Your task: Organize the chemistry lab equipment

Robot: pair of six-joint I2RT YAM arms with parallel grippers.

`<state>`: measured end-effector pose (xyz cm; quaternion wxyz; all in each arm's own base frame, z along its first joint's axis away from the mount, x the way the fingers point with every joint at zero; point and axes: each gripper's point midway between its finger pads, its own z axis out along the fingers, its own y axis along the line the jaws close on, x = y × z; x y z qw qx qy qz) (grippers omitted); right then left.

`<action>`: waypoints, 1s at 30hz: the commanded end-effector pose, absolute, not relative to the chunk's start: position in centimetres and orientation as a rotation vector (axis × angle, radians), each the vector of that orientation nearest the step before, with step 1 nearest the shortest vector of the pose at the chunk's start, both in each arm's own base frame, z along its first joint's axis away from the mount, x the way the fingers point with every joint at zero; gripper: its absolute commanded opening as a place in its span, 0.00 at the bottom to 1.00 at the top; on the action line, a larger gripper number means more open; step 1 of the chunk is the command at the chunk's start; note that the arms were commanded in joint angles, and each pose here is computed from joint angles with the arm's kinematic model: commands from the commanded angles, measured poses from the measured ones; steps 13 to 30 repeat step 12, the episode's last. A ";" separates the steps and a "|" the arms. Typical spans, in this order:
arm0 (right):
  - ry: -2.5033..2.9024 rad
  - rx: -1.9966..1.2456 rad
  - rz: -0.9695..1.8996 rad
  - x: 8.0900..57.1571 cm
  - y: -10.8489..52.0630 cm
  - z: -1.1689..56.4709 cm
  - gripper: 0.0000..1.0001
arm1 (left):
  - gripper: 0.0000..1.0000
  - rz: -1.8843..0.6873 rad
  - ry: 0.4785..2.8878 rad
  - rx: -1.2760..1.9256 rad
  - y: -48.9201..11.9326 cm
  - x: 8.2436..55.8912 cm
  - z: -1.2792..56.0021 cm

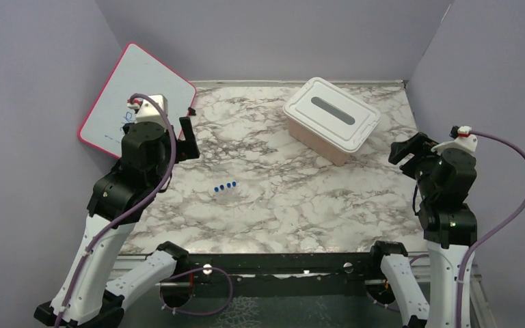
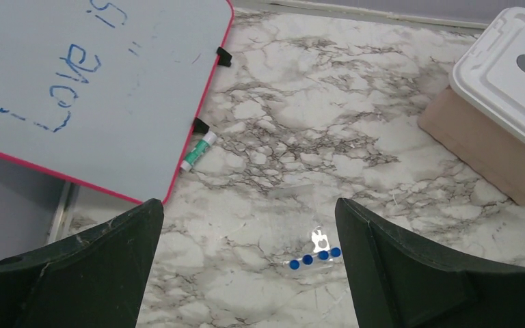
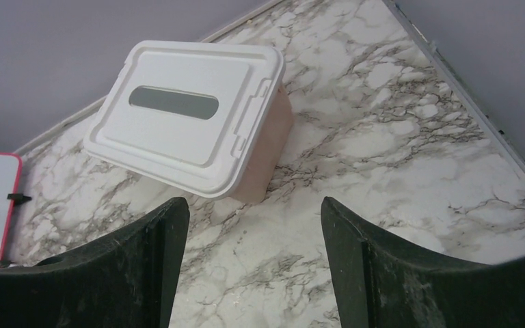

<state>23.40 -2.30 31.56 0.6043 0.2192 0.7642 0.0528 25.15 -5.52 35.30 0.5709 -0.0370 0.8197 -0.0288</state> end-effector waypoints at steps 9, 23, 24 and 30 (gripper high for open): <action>1.800 0.532 0.107 23.8 -2.6 31.1 0.76 | 0.99 0.014 1.819 -0.183 -1.3 21.1 38.3; 1.804 0.532 0.113 23.9 -2.5 30.8 0.76 | 0.99 0.013 1.822 -0.180 -1.3 21.1 38.3; 1.804 0.532 0.113 23.9 -2.5 30.8 0.76 | 0.99 0.013 1.822 -0.180 -1.3 21.1 38.3; 1.804 0.532 0.113 23.9 -2.5 30.8 0.76 | 0.99 0.013 1.822 -0.180 -1.3 21.1 38.3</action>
